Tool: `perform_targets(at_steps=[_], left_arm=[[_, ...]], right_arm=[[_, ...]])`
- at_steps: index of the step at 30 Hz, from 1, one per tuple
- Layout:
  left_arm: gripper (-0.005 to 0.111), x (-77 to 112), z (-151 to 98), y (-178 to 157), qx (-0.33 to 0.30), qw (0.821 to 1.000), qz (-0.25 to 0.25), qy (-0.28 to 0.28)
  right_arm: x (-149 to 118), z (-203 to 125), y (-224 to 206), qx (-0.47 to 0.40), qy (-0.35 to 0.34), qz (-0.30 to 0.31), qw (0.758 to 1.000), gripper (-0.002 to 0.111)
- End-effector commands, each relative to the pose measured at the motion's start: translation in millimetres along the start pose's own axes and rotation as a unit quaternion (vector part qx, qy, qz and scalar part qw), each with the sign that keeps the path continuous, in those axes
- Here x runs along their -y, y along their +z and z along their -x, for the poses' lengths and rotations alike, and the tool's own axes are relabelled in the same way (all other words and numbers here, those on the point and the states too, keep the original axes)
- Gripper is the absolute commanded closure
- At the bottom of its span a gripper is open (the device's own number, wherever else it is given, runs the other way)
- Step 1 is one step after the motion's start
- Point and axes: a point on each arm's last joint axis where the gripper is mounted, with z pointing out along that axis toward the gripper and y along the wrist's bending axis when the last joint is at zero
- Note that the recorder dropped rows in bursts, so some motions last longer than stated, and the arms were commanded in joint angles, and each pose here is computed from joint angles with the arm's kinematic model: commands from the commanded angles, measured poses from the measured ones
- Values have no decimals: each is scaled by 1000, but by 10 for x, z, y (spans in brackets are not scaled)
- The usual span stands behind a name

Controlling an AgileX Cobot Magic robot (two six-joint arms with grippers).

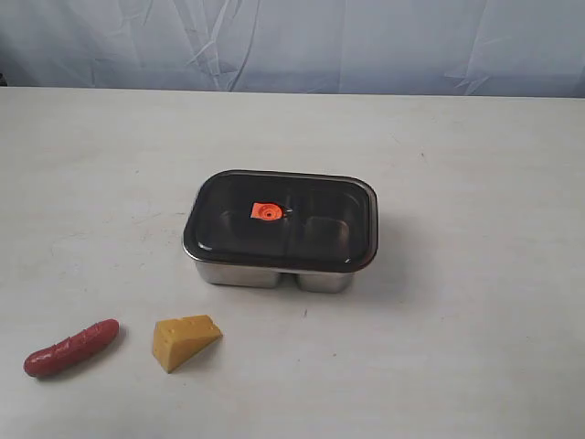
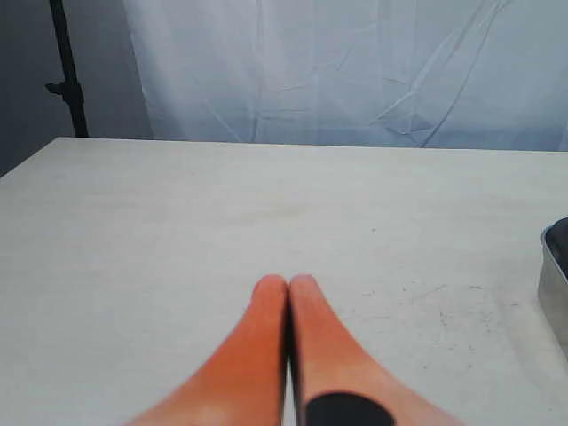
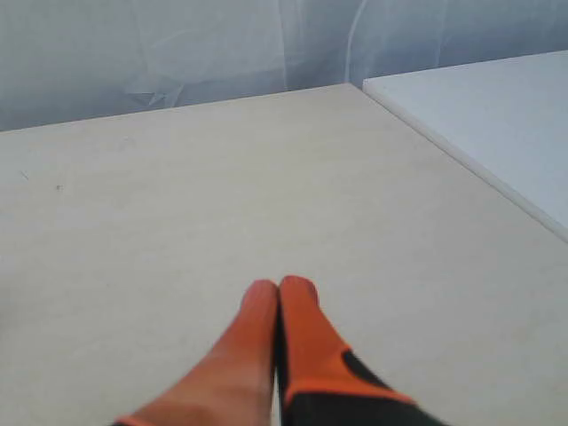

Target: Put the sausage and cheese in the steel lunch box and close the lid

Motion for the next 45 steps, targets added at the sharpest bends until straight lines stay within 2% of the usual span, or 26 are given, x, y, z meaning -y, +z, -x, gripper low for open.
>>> perform_targets(at_steps=[1, 6, 11, 14, 16, 17, 18, 20, 21, 22, 24, 25, 27, 28, 32, 34, 36, 38, 40, 41, 45], left_arm=[[106, -1, 1, -1, 8, 1000, 0, -2], [106, -1, 1, -1, 8, 1000, 0, -2], [106, -1, 1, -1, 8, 1000, 0, -1], [106, -1, 1, -1, 8, 1000, 0, -1], [106, -1, 1, -1, 8, 1000, 0, -1], [106, -1, 1, -1, 8, 1000, 0, -1], [106, -1, 1, -1, 8, 1000, 0, -1], [106, -1, 1, -1, 8, 1000, 0, -1], [106, -1, 1, -1, 8, 1000, 0, -1], [106, -1, 1, -1, 8, 1000, 0, -1], [106, -1, 1, -1, 8, 1000, 0, -2], [106, -1, 1, -1, 8, 1000, 0, -2], [106, -1, 1, -1, 8, 1000, 0, -2], [106, 1, 1, -1, 7, 1000, -2, 0], [106, 9, 1, -1, 7, 1000, -9, 7], [106, 8, 1, -1, 7, 1000, -9, 9], [106, 8, 1, -1, 7, 1000, -9, 9], [106, 8, 1, -1, 7, 1000, -9, 9], [106, 7, 1, -1, 7, 1000, -8, 10], [106, 7, 1, -1, 7, 1000, -8, 10], [106, 12, 0, -2, 7, 1000, -13, 12]], right_arm=[[-2, -5, 2, 5, 1, 2, 1000, 108], [-2, -5, 2, 5, 1, 2, 1000, 108], [36, 83, -4, 52, -74, -23, 996, 108], [16, 163, -15, 98, -51, -13, 994, 108], [-3, 298, -53, 174, 63, 13, 983, 108], [16, 374, -85, 218, 139, 23, 966, 108], [32, 405, -101, 237, 171, 25, 956, 108], [82, 447, -127, 265, 285, 33, 921, 108], [76, 406, -104, 235, 391, 57, 888, 108], [42, 358, -78, 196, 454, 77, 866, 108], [-109, 217, -34, 80, 504, 118, 852, 108], [-169, 162, -31, 38, 495, 130, 858, 108], [-219, 178, -55, 25, 448, 149, 881, 108], [-268, 324, -128, 30, 412, 176, 894, 108], [-339, 754, -71, -21, 322, 183, 929, 109], [-387, 1100, 209, -87, 256, 185, 945, 109], [-435, 1310, 478, -142, 221, 200, 944, 109], [-529, 1520, 932, -224, 180, 247, 925, 109], [-615, 1594, 1340, -280, 165, 302, 896, 103], [-652, 1620, 1472, -295, 161, 329, 883, 99], [-837, 1433, 2077, -366, 181, 406, 817, 68]])
